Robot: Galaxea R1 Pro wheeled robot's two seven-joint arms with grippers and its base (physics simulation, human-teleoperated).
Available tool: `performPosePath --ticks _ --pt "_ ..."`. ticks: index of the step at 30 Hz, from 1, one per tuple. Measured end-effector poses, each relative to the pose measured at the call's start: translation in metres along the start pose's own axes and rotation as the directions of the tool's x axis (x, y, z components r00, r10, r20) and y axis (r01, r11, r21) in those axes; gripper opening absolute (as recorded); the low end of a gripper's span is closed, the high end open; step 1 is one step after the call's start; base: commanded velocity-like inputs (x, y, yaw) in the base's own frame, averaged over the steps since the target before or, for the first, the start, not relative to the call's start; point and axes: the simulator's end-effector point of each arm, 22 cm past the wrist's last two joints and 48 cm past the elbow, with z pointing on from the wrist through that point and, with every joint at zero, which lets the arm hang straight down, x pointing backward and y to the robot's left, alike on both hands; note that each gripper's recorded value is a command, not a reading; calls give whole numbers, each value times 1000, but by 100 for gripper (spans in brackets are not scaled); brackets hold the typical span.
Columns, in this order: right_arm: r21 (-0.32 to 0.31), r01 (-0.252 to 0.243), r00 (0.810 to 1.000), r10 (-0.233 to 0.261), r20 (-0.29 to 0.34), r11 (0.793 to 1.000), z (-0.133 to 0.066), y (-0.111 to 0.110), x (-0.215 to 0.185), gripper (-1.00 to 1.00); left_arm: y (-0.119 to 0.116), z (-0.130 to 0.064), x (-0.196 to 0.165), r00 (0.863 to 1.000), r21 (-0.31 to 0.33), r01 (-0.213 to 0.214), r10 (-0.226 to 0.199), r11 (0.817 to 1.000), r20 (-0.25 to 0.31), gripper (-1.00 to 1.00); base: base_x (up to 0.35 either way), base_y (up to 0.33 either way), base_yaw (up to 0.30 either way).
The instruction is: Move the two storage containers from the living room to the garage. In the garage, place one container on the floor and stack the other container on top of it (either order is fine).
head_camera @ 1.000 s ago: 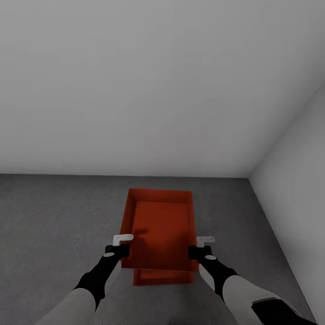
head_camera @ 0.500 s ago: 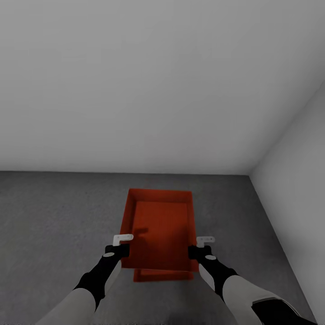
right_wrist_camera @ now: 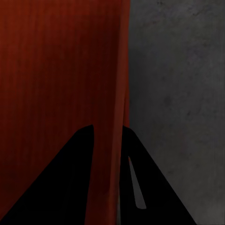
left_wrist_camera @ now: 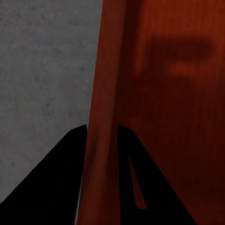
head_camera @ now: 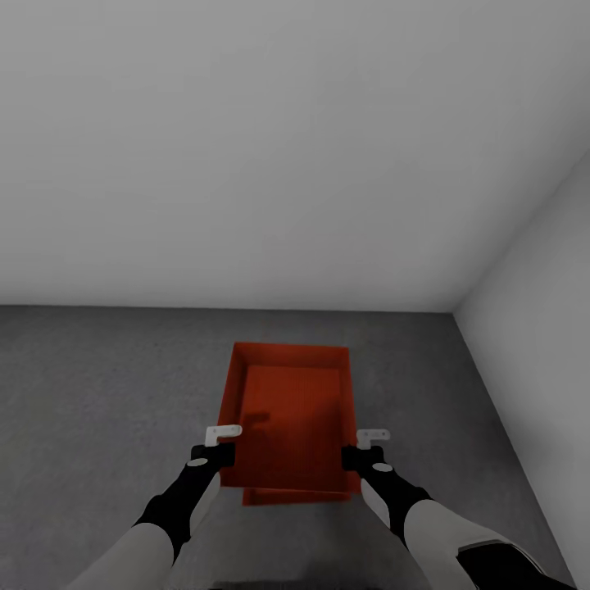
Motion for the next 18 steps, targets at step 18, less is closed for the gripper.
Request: performPosePath --ticks 18 --pt "0 -1 1000 1 -28 1000 7 0 16 -100 0 7 15 1000 -1 -3 3 1000 -28 -100 0 0 0"
